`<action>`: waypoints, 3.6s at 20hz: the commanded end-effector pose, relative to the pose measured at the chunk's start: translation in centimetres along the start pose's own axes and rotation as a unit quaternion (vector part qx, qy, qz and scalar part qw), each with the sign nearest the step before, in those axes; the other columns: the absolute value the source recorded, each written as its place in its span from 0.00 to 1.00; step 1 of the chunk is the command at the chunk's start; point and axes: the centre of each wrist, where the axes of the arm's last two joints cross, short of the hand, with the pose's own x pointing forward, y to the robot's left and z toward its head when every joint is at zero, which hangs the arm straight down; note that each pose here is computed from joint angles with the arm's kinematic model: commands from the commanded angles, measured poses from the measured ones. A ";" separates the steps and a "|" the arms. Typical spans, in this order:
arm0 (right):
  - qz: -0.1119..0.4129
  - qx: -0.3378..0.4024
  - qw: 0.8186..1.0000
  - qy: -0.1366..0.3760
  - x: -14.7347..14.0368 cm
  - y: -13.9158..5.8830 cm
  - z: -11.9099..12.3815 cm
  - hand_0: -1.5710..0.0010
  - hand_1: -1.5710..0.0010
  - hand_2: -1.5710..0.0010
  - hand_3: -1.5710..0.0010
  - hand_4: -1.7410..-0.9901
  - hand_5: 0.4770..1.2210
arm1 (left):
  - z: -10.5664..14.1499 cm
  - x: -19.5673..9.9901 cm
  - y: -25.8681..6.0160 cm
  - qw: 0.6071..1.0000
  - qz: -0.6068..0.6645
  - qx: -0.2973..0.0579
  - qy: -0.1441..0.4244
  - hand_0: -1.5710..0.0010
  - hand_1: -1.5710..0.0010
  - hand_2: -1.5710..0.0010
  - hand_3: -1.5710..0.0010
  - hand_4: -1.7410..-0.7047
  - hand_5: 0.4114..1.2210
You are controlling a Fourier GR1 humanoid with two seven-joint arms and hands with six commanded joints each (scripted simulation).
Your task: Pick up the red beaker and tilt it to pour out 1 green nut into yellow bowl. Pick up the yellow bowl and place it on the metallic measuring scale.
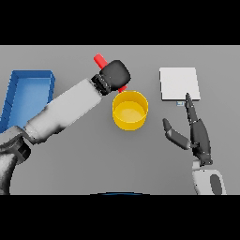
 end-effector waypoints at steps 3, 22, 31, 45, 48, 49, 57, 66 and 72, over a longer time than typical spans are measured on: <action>0.006 0.003 1.000 0.000 0.0 0.7 -0.1 1.00 1.00 1.00 1.00 0.74 0.23 | -0.4 0.2 0.6 0.998 -0.065 -0.018 -0.002 0.00 0.00 0.00 0.00 0.01 1.00; 0.003 -0.009 1.000 -0.009 0.1 0.4 0.3 1.00 1.00 1.00 1.00 0.78 0.21 | -2.1 2.8 4.1 0.930 -0.364 -0.028 -0.044 0.00 0.00 0.00 0.00 0.02 1.00; 0.006 0.000 1.000 -0.017 0.0 0.6 -0.1 1.00 1.00 1.00 1.00 0.77 0.25 | 1.7 -8.9 14.1 0.944 -0.306 0.029 0.124 0.00 0.00 0.00 0.16 0.01 1.00; -0.025 0.023 0.999 -0.030 0.6 0.7 -0.8 1.00 1.00 1.00 1.00 0.85 0.22 | 13.3 -26.4 0.7 0.784 0.428 0.193 0.406 0.00 0.00 0.00 0.03 0.00 1.00; -0.027 0.030 0.999 -0.027 0.0 0.1 -1.0 1.00 1.00 1.00 1.00 0.79 0.25 | 13.8 -26.3 -4.2 0.704 0.498 0.179 0.474 0.00 0.00 0.00 0.02 0.00 1.00; -0.028 0.032 0.999 -0.028 -0.1 0.3 -0.9 1.00 1.00 1.00 1.00 0.78 0.25 | 14.0 -26.2 -5.4 0.677 0.520 0.178 0.489 0.00 0.00 0.00 0.01 0.00 1.00; -0.003 0.034 0.999 -0.032 -0.3 0.6 -0.9 1.00 1.00 1.00 1.00 0.72 0.31 | 14.2 -23.8 -13.4 0.555 0.627 0.174 0.518 0.00 0.00 0.00 0.13 0.00 1.00; -0.009 0.037 0.999 -0.031 -0.4 1.0 -0.5 1.00 1.00 1.00 1.00 0.75 0.28 | 12.5 -18.5 -20.2 0.497 0.673 0.147 0.528 0.00 0.00 0.00 0.12 0.00 0.91; -0.006 0.031 0.999 -0.025 -0.4 0.6 -1.2 1.00 1.00 1.00 1.00 0.77 0.26 | 12.6 -18.0 -20.8 0.546 0.689 0.085 0.469 0.00 0.02 0.05 0.21 0.41 0.45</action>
